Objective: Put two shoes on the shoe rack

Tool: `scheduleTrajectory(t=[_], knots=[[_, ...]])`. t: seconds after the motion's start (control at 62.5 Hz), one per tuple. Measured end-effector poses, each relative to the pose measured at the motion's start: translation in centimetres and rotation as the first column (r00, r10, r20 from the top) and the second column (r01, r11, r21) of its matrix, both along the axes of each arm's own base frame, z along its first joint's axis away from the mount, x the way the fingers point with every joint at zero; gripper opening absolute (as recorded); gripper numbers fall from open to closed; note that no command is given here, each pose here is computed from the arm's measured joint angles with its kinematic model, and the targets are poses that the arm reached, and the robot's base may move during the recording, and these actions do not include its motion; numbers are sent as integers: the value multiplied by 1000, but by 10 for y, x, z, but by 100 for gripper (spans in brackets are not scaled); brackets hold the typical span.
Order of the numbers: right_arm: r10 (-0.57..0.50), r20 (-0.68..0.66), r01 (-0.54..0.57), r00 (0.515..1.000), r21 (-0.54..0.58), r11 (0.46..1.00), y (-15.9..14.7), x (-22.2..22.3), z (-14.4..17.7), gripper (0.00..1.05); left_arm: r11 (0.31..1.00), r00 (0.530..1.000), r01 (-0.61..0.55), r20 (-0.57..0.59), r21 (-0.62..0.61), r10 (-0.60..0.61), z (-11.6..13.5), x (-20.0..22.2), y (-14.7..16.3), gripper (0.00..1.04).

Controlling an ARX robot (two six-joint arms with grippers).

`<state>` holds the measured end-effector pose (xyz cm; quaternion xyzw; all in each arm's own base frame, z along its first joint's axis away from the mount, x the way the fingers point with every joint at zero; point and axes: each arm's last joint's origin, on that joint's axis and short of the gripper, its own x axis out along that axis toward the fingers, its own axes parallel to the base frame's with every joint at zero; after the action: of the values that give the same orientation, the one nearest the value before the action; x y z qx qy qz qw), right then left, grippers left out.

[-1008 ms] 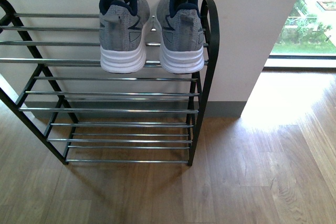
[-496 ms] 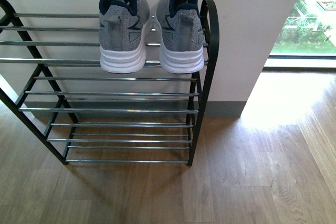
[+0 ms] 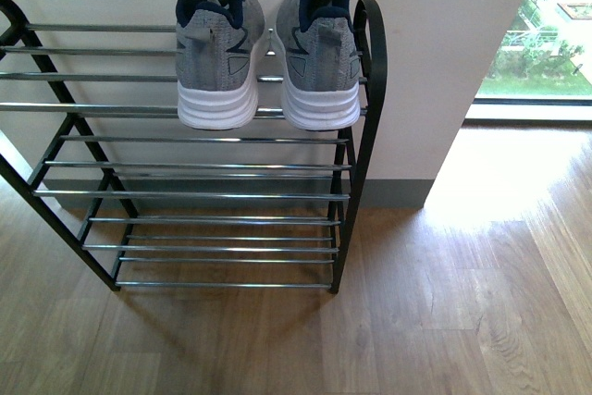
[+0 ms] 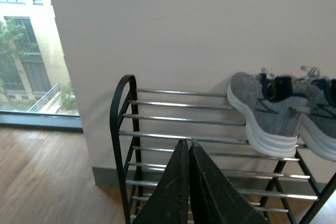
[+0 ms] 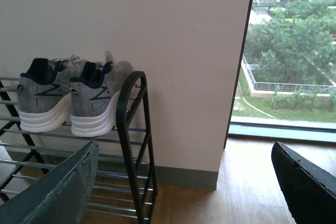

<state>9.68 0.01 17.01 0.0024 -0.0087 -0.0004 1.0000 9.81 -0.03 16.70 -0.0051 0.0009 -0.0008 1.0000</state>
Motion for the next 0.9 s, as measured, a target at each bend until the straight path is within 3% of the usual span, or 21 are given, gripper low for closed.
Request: scheduleTrajectory(t=[0.256,0.784,0.896], knots=[[0,1,0,1000,0,1000,0,0,0,95,1000,1000,1,-2,0,-1,0,0,0,1],[0,1,0,1000,0,1000,0,0,0,95,1000,1000,1,-1,0,-1,0,0,0,96],[0,1,0,1000,0,1000,0,0,0,95,1000,1000,1,-1,2,-1,0,0,0,95]])
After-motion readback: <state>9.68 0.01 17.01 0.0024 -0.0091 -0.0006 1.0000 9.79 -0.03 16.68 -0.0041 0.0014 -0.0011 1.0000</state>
